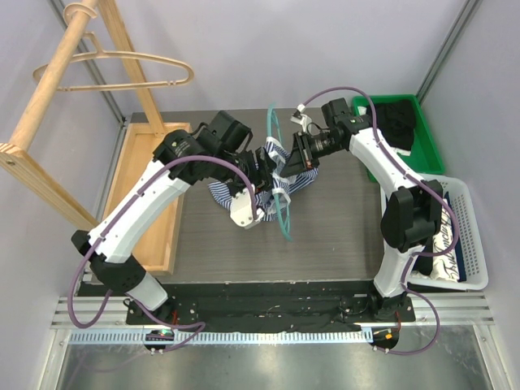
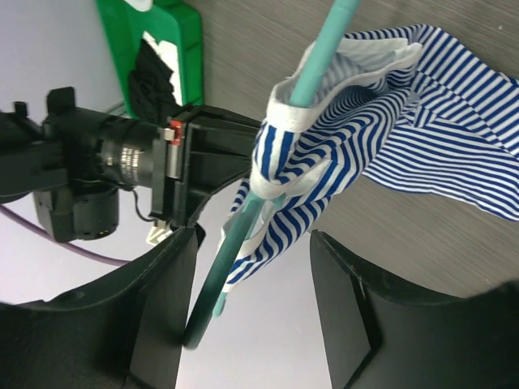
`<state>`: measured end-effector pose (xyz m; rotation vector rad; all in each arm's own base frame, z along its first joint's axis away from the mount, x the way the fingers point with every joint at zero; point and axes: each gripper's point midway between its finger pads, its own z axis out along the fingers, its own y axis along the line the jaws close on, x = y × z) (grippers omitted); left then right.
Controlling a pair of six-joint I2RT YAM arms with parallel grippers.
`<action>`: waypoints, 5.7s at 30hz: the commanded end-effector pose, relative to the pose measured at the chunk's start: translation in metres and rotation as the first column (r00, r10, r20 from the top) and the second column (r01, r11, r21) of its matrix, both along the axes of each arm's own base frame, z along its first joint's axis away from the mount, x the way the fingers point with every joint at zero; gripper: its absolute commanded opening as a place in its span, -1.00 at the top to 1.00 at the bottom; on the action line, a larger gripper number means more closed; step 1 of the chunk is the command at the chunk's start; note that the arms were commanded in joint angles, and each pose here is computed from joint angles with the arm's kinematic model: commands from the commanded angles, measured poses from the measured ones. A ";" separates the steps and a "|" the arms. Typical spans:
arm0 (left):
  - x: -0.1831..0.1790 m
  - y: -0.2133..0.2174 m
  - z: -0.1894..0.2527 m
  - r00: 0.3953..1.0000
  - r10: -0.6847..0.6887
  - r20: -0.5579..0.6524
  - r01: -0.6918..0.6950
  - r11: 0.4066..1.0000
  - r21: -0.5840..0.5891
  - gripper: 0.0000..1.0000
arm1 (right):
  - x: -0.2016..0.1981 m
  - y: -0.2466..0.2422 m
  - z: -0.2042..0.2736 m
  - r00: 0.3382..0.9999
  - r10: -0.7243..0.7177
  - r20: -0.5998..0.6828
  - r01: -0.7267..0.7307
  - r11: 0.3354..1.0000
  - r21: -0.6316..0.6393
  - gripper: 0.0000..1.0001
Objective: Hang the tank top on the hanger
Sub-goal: Hang the tank top on the hanger.
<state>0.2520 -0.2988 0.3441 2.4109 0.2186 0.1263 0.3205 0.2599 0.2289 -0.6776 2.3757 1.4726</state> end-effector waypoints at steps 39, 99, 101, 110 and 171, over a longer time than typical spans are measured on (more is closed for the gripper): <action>-0.010 0.024 -0.024 0.965 -0.154 0.214 0.110 0.972 0.206 1.00 | -0.014 0.017 -0.004 0.996 0.091 0.025 -0.091 0.996 -0.015 0.73; 0.045 -0.030 0.060 0.917 0.385 -0.109 -0.400 0.879 -0.259 0.77 | -0.022 -0.039 0.114 0.474 -0.003 0.881 0.369 0.909 -0.196 0.98; 0.046 -0.030 0.064 0.907 0.401 -0.132 -0.422 0.860 -0.288 0.40 | -0.022 -0.040 0.119 0.467 -0.006 0.884 0.371 0.909 -0.190 0.98; 0.042 0.002 0.154 0.819 0.514 -0.254 -0.554 0.594 -0.584 -0.99 | -0.025 -0.031 0.173 0.426 -0.047 0.904 0.337 0.935 -0.111 0.98; 0.010 0.068 0.077 0.564 0.448 -0.693 -0.757 0.616 -0.217 -0.99 | -0.100 -0.045 0.162 0.822 0.100 0.561 -0.136 0.990 0.023 0.98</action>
